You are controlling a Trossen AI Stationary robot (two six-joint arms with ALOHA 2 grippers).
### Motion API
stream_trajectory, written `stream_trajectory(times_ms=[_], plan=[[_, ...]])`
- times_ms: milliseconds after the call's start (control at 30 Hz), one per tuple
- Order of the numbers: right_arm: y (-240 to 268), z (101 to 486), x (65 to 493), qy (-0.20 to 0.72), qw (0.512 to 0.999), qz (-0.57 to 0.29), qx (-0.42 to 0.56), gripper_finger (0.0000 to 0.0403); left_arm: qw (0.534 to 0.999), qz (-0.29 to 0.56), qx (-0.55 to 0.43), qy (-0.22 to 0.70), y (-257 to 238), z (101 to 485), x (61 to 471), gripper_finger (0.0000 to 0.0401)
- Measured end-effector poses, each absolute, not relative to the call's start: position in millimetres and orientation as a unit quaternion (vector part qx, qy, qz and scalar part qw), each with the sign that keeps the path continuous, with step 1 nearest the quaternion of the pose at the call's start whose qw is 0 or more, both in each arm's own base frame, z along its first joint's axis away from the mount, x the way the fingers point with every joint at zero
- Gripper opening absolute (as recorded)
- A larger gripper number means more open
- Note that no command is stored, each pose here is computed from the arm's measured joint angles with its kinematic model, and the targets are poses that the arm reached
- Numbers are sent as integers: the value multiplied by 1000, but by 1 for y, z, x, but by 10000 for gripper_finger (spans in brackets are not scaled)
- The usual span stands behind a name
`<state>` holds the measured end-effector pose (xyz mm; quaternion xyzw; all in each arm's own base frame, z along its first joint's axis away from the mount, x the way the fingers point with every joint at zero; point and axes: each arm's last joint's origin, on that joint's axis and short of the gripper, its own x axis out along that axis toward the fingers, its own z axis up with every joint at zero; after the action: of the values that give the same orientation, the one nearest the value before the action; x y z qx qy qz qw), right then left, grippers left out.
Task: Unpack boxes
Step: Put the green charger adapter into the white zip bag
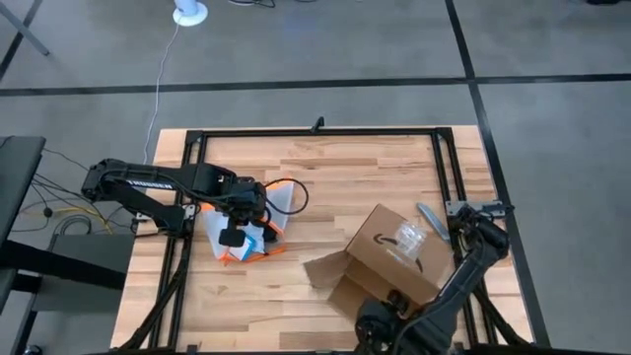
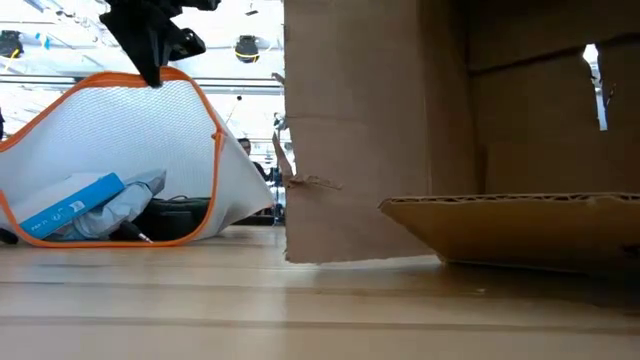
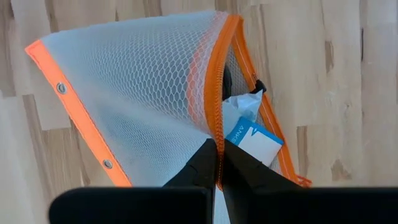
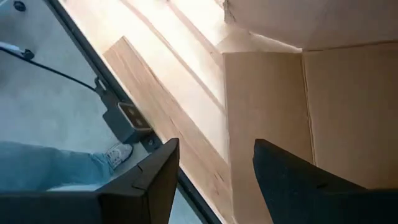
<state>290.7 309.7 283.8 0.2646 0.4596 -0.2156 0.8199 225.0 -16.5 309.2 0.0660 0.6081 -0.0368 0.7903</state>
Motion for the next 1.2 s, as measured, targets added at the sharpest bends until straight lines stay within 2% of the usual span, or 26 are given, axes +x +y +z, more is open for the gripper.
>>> stream_trajectory(times_ms=[233, 433, 533, 667, 767, 900, 1067, 1200], plan=[[315, 310, 278, 388, 868, -212, 226, 187, 825, -8, 28, 564, -17, 353, 224, 0], [331, 326, 253, 372, 881, -188, 223, 187, 858, -10, 42, 512, -21, 395, 218, 0], [334, 324, 248, 376, 882, -185, 213, 187, 849, -16, 59, 524, -20, 392, 216, 0], [332, 324, 248, 378, 885, -185, 197, 187, 820, -18, 63, 569, -21, 368, 222, 3], [332, 324, 249, 380, 888, -182, 187, 187, 811, -18, 61, 582, -21, 349, 226, 26], [331, 315, 250, 389, 883, -189, 182, 187, 796, -26, 55, 602, -23, 328, 232, 81], [332, 307, 259, 413, 871, -176, 198, 187, 783, -21, 68, 618, -22, 325, 232, 142], [334, 308, 264, 405, 868, -166, 233, 187, 783, 2, 103, 614, -19, 333, 229, 158]])
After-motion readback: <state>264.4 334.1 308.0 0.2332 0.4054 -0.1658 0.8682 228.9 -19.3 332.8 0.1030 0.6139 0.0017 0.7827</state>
